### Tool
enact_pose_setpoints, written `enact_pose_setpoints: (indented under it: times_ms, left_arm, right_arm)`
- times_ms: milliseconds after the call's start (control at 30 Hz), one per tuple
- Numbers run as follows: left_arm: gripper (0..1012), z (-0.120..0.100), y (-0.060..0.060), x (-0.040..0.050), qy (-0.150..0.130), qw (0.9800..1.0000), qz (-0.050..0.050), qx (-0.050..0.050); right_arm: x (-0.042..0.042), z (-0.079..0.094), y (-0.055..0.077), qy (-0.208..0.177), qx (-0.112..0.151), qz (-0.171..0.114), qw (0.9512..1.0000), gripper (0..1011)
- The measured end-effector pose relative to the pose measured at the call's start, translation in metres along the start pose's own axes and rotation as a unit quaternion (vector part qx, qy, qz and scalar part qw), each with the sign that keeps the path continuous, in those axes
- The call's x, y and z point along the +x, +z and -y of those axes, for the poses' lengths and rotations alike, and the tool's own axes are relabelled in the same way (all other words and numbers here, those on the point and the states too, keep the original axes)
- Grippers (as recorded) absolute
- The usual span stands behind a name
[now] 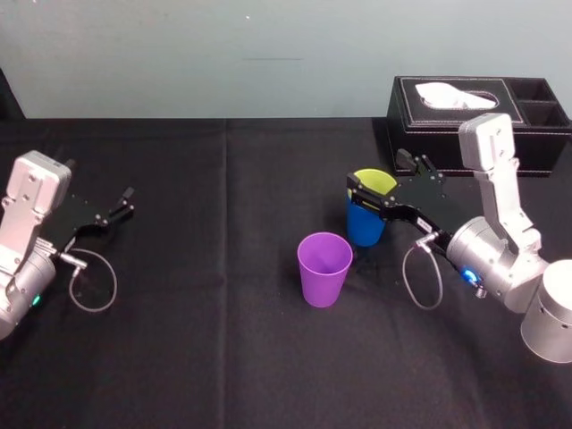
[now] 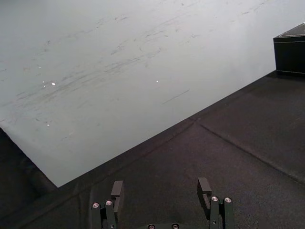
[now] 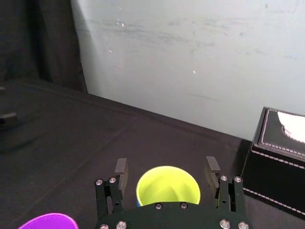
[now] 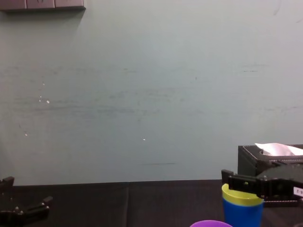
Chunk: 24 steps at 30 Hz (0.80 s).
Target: Stack the three plastic cups sequentially using one hand.
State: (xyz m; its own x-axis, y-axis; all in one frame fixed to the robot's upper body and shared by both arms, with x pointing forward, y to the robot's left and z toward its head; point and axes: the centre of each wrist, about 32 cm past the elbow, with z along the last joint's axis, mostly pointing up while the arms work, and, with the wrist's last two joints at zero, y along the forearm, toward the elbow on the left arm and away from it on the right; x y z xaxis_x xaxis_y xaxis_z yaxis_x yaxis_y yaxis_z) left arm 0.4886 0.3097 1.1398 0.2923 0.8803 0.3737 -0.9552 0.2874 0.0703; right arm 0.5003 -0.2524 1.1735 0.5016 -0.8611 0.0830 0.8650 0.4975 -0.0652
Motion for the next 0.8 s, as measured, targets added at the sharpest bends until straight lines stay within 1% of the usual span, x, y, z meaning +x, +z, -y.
enact_pose_setpoints:
  times_ms: [133,333,467,533,633,667,733,800]
  left_arm:
    - [1011,0.000,0.000,0.0000,0.000,1.0000,0.000,0.000]
    - [1011,0.000,0.000,0.0000,0.000,1.0000,0.000,0.000]
    - [1012,0.000,0.000,0.0000,0.000,1.0000,0.000,0.000]
    - [1011,0.000,0.000,0.0000,0.000,1.0000,0.000,0.000]
    - [1011,0.000,0.000,0.0000,0.000,1.0000,0.000,0.000]
    - [1011,0.000,0.000,0.0000,0.000,1.0000,0.000,0.000]
    - [1011,0.000,0.000,0.0000,0.000,1.0000,0.000,0.000]
    - [1011,0.000,0.000,0.0000,0.000,1.0000,0.000,0.000]
  right_arm:
    - [-0.0026,0.007,0.005,0.006,0.007,0.006,0.9999,1003]
    - [-0.0069,0.023,0.010,0.016,0.006,0.015,0.9997,1003]
    - [-0.0099,0.043,0.011,0.023,0.002,0.025,0.9994,1003]
    - [-0.0114,0.052,0.009,0.027,-0.004,0.038,0.9989,1003]
    - [-0.0125,0.062,0.007,0.035,-0.010,0.053,0.9980,1003]
    - [-0.0130,0.069,0.004,0.038,-0.016,0.059,0.9974,1002]
    - [-0.0135,0.075,0.002,0.041,-0.022,0.064,0.9969,1003]
    - [-0.0154,0.083,-0.002,0.044,-0.031,0.065,0.9964,1003]
